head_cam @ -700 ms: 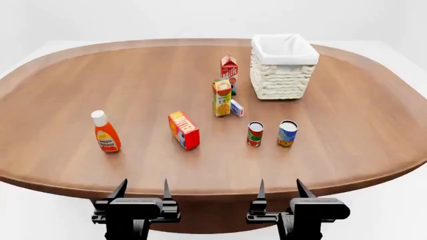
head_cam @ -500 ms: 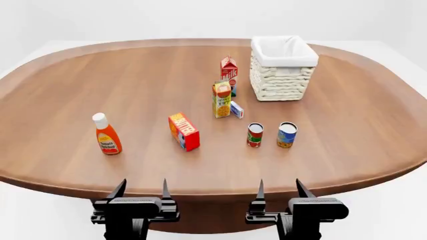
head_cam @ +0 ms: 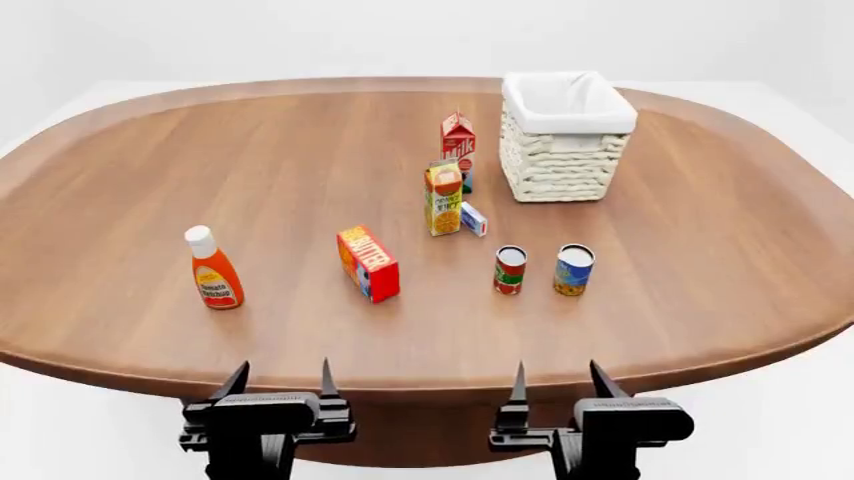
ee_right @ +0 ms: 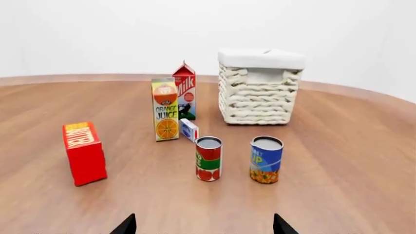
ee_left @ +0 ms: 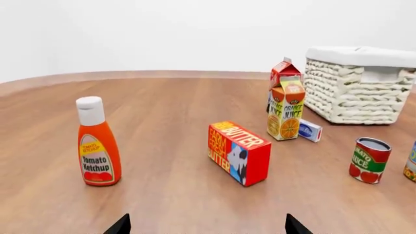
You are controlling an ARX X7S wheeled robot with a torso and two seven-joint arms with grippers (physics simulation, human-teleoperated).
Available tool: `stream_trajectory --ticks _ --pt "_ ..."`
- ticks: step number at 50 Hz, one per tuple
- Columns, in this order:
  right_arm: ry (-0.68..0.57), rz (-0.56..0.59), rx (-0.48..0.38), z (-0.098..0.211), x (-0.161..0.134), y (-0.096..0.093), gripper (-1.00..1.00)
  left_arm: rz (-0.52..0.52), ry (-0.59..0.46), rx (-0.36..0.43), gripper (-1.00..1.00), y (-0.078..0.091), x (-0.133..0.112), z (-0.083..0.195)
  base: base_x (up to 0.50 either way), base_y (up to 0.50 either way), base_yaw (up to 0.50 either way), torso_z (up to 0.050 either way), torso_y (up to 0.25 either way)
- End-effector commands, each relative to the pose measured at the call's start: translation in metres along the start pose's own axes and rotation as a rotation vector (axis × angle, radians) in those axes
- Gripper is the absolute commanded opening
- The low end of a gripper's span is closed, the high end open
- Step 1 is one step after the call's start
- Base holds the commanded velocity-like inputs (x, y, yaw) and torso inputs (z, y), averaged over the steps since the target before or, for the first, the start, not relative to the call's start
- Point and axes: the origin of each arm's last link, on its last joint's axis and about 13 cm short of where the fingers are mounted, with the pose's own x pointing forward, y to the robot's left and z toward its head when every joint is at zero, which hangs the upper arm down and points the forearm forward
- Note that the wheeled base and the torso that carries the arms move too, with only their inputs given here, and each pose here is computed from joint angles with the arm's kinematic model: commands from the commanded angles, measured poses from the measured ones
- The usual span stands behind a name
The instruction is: Pick up the cream cheese box and the butter, and put them in the basket.
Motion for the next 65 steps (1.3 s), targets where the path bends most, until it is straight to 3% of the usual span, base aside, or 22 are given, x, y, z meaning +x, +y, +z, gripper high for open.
stream_trajectory --ticks 1,9,14,16,17,19,23,37,65 --pt "0.007 0.001 0.001 -0.001 0.000 0.000 1.00 -0.004 0.003 0.006 1.00 0.000 0.000 -0.001 0.00 0.00 0.00 0.000 0.000" --pt "-0.035 -0.025 0.006 0.009 0.002 -0.004 1.00 0.016 -0.053 0.006 1.00 0.004 0.000 0.009 0.00 0.00 0.00 0.000 0.000" --pt "-0.286 -0.153 0.032 0.057 0.006 -0.029 1.00 0.156 -0.316 0.072 1.00 0.023 -0.006 0.060 0.00 0.00 0.00 0.000 0.000" --pt "-0.452 -0.226 0.017 0.081 0.002 -0.042 1.00 0.213 -0.416 0.086 1.00 0.031 -0.011 0.081 0.00 0.00 0.00 0.000 0.000" --pt "-0.468 -0.250 -0.016 0.087 0.001 -0.046 1.00 0.225 -0.442 0.081 1.00 0.033 -0.012 0.086 0.00 0.00 0.00 0.000 0.000" --pt "-0.561 -0.298 -0.002 0.105 -0.006 -0.057 1.00 0.320 -0.578 0.084 1.00 0.044 -0.023 0.108 0.00 0.00 0.00 0.000 0.000" --pt "-0.656 -0.314 -0.011 0.117 -0.013 -0.060 1.00 0.418 -0.664 0.078 1.00 0.055 -0.031 0.122 0.00 0.00 0.00 0.000 0.000" --pt "-0.746 -0.236 -0.041 0.132 -0.024 -0.055 1.00 0.485 -0.712 0.071 1.00 0.065 -0.035 0.132 0.38 0.00 0.00 0.000 0.000" --pt "-0.740 -0.193 -0.050 0.132 -0.025 -0.049 1.00 0.407 -0.719 0.088 1.00 0.056 -0.032 0.142 0.50 -0.01 0.00 0.000 0.000"
